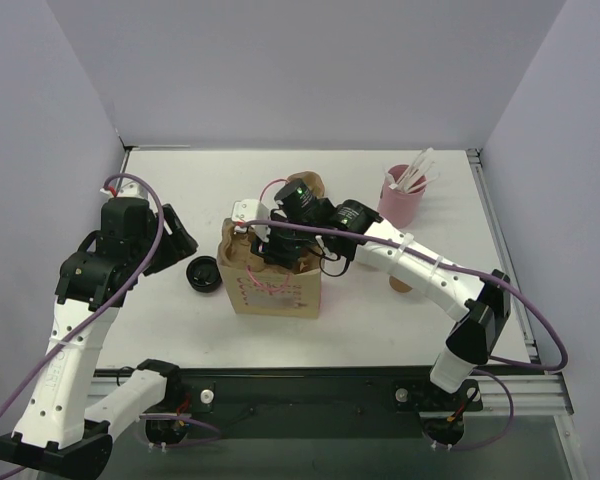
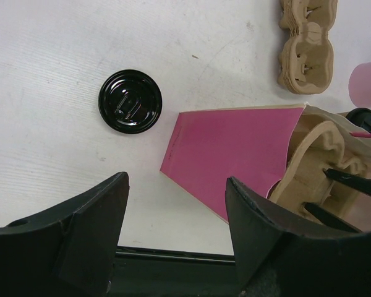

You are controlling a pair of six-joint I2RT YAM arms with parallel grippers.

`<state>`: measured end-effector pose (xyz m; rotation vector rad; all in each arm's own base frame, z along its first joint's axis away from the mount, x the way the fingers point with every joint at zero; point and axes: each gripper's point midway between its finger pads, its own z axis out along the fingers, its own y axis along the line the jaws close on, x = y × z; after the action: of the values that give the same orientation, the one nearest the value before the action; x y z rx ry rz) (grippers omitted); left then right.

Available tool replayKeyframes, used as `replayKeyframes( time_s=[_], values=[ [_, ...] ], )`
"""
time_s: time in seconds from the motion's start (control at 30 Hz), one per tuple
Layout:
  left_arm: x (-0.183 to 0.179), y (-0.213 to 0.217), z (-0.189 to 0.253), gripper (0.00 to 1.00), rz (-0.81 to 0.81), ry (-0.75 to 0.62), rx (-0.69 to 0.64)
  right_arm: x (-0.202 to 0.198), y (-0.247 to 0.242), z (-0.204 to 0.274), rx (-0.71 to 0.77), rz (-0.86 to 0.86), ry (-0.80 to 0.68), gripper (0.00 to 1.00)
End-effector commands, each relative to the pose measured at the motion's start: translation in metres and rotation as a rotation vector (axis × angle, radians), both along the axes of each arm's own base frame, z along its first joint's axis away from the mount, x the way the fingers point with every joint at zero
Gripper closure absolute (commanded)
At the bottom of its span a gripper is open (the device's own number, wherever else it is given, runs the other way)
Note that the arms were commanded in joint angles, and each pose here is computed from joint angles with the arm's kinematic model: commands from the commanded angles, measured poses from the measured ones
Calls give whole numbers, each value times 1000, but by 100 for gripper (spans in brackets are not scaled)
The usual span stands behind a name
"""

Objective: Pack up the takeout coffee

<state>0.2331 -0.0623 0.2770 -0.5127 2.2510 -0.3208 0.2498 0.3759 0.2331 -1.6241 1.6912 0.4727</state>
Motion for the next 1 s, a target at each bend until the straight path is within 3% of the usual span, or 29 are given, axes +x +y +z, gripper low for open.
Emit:
replayKeyframes(
  time_s=[0.0, 0.27, 0.47, 0.73, 0.97],
  values=[
    [-3, 3, 2, 27, -6, -6, 17, -1, -13, 19, -24, -10, -60, 79],
    [1, -2, 4, 26, -42, -15, 29, -8, -22, 1, -115, -5, -3, 79],
    [4, -21, 6, 26, -121, -36, -34, -4, -17, 12, -93, -30, -12, 80],
    [0, -53, 30, 28, -267, -244, -192, -1, -16, 18, -73, -52, -11, 80],
    [8, -59, 15, 29, -296, -200, -188, 0, -17, 18, -73, -54, -8, 80]
  ],
)
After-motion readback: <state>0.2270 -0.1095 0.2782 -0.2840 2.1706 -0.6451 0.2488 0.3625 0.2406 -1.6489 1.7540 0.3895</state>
